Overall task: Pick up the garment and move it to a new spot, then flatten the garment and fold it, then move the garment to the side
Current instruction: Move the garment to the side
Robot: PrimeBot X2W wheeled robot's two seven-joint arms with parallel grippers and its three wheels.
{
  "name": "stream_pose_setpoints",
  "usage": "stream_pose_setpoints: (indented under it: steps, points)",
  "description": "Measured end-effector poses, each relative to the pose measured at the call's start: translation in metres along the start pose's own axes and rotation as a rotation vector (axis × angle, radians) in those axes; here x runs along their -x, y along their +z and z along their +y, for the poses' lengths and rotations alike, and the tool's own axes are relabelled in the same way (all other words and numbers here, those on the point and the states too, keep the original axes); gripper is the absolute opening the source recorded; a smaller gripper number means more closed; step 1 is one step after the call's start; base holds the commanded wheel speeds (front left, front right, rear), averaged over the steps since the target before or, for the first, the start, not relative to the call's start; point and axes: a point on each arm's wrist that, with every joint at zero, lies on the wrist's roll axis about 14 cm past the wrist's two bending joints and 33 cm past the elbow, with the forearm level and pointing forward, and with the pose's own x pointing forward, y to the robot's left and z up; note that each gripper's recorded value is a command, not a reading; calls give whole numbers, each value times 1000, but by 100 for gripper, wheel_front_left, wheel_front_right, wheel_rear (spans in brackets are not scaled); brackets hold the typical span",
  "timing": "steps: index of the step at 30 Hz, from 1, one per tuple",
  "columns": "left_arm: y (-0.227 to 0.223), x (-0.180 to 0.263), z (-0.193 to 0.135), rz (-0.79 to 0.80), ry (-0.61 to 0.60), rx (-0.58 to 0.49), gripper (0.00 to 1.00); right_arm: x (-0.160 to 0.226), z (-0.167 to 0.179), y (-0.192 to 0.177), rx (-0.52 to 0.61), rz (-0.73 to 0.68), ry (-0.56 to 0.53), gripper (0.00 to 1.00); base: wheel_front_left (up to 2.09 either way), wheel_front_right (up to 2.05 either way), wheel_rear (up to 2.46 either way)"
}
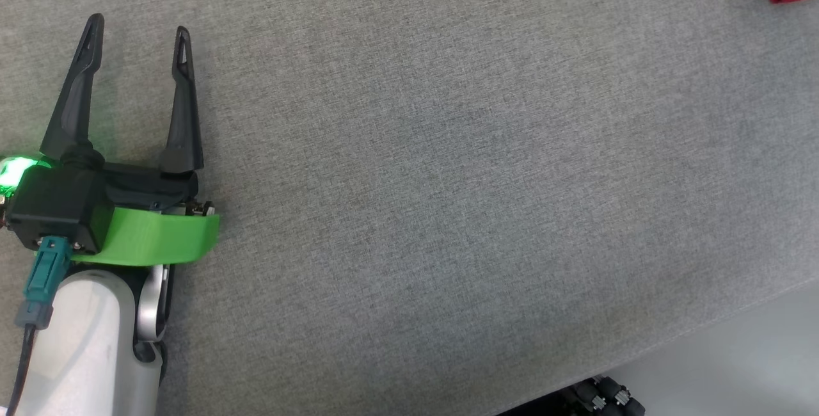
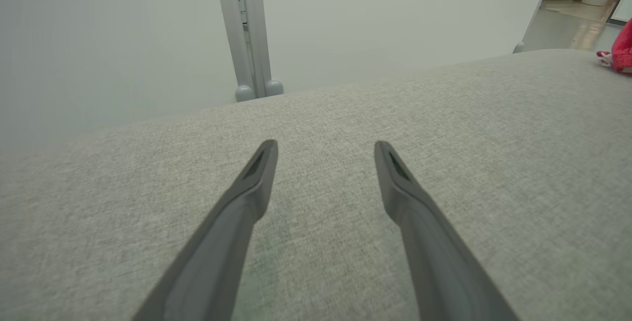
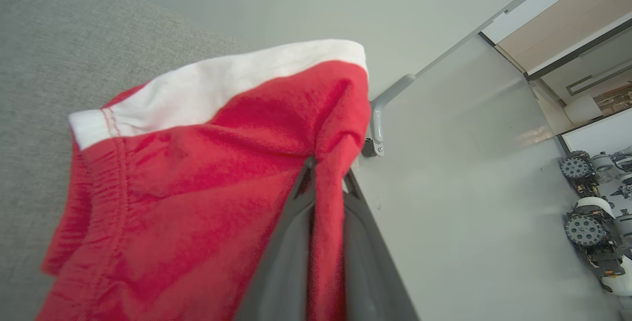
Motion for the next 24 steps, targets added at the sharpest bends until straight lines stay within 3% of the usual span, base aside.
stream_pose_setpoints:
  steps: [1, 11, 24]
  points:
    - [0, 1, 1, -2, 4, 1, 100, -1, -1, 1, 6, -4, -3, 100, 0, 0, 0]
    - [7, 19, 6, -12, 58, 29, 100, 5, -2, 35, -8, -123, -6, 100, 0, 0, 0]
    - [50, 73, 24, -58, 184, 33, 100, 65, 62, 113, -216, -419, 140, 100, 0, 0, 0]
